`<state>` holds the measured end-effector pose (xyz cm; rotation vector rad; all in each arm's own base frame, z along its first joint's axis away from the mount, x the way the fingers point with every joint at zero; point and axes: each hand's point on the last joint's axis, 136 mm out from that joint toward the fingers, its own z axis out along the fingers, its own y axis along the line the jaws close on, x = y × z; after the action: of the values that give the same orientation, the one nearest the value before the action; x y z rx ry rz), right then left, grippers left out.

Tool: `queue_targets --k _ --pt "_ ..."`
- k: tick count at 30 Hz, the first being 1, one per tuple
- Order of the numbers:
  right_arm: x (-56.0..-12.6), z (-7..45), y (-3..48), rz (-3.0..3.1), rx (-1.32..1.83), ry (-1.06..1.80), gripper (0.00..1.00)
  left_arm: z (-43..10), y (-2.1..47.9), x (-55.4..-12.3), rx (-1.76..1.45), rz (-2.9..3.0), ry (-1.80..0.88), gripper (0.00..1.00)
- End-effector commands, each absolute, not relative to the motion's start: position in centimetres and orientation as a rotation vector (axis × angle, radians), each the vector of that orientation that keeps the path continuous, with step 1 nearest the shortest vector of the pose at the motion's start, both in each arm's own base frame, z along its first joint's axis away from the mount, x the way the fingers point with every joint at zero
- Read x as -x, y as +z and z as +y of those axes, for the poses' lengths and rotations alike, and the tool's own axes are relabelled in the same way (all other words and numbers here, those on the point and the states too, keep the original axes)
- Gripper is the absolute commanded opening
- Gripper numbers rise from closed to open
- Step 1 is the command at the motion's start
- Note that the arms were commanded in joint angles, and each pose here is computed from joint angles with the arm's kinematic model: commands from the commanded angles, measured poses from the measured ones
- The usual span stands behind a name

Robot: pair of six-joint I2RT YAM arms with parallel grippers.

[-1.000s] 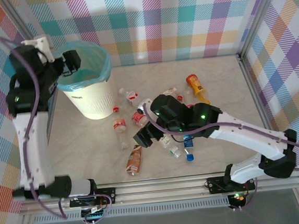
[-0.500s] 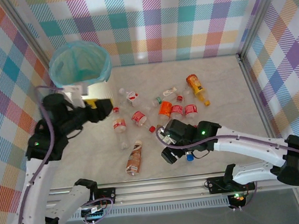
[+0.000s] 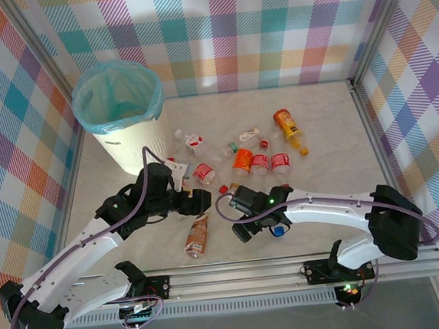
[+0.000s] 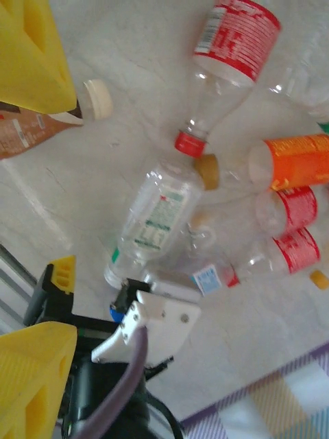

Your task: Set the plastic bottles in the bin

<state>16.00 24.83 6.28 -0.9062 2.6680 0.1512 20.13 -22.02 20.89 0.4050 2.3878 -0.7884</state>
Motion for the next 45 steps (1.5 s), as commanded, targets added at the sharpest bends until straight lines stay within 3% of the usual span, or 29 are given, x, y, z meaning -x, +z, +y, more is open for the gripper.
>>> queue_targets --k 1,4,7,17,23,27,34,38,45 --pt "-16.9 25.2 5.1 2.664 0.870 0.132 0.88 -21.3 20.8 -21.2 -0.316 2.353 -0.729 0.80" --pt "-17.0 25.3 4.0 2.687 0.888 0.107 0.78 -19.8 20.0 -21.5 -0.263 2.377 -0.629 0.80" --pt "-17.0 25.3 3.1 2.707 0.898 0.082 0.76 -18.6 19.6 -21.6 -0.225 2.390 -0.565 0.80" --pt "-16.8 25.9 1.8 2.744 0.920 0.082 0.57 -17.5 19.2 -21.0 -0.128 2.397 -0.571 0.80" --pt "-16.2 26.2 2.7 2.759 0.909 0.145 0.37 -16.0 21.0 -21.1 -0.121 2.382 -0.480 0.80" --pt "-15.7 26.6 4.7 2.763 0.888 0.227 0.30 -15.6 23.6 -21.3 -0.139 2.349 -0.451 0.81" --pt "-14.3 28.5 11.7 2.674 0.868 0.532 0.30 -17.0 27.0 -21.8 -0.152 2.368 -0.499 0.88" --pt "-13.3 30.4 16.8 2.513 0.914 0.795 0.31 -19.2 29.0 -21.8 -0.179 2.367 -0.629 0.89" --pt "-13.0 31.5 21.9 2.339 0.897 0.970 0.31 -23.7 29.9 -21.4 -0.191 2.389 -0.920 0.92"
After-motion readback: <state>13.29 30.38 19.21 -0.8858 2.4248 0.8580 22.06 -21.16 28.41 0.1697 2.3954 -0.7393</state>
